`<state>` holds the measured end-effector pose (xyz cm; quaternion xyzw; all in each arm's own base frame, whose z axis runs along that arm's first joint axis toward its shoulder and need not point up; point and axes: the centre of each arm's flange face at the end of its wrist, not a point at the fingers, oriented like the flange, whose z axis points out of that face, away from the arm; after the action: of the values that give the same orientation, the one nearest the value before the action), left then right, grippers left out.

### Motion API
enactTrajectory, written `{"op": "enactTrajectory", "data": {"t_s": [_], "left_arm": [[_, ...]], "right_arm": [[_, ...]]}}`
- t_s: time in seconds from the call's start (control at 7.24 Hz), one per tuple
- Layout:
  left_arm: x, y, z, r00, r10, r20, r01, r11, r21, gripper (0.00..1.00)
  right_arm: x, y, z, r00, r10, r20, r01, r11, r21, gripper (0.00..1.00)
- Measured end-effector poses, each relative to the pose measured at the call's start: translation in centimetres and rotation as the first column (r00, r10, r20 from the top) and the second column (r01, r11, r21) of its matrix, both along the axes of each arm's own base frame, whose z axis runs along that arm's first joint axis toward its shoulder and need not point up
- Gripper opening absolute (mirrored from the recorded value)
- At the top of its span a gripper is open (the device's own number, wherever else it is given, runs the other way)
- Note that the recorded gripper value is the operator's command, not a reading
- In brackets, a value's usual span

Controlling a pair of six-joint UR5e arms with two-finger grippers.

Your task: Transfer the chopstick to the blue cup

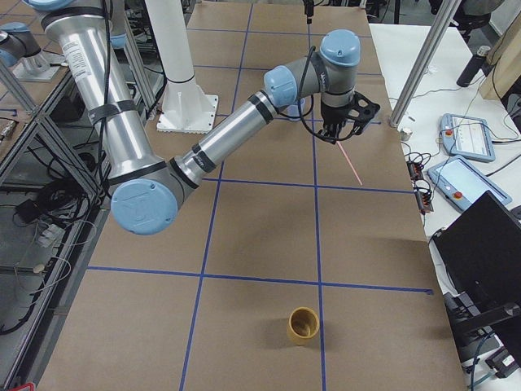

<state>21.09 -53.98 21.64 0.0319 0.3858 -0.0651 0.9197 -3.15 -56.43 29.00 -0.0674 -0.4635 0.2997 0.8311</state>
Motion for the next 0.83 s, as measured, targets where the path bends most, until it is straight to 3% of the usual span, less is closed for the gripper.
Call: {"op": "enactTrajectory", "data": {"t_s": [0.41, 0.55, 0.83], "left_arm": [[-1.0, -1.4, 1.9, 0.999, 0.033, 0.025, -0.033, 0.999, 0.022, 0.99], [-1.1, -1.5, 2.4, 0.999, 0.042, 0.030, -0.043, 0.999, 0.027, 0.99], [-2.3, -1.5, 4.9, 0.994, 0.090, 0.059, -0.093, 0.994, 0.050, 0.99]], "right_arm": [[-8.7, 0.6, -9.9, 0.989, -0.136, 0.051, 0.128, 0.983, 0.131, 0.00], [-11.8, 1.3, -13.0, 0.983, -0.167, 0.074, 0.155, 0.978, 0.141, 0.00], [-17.1, 3.8, -18.6, 0.975, -0.179, 0.133, 0.168, 0.982, 0.091, 0.00]]}}
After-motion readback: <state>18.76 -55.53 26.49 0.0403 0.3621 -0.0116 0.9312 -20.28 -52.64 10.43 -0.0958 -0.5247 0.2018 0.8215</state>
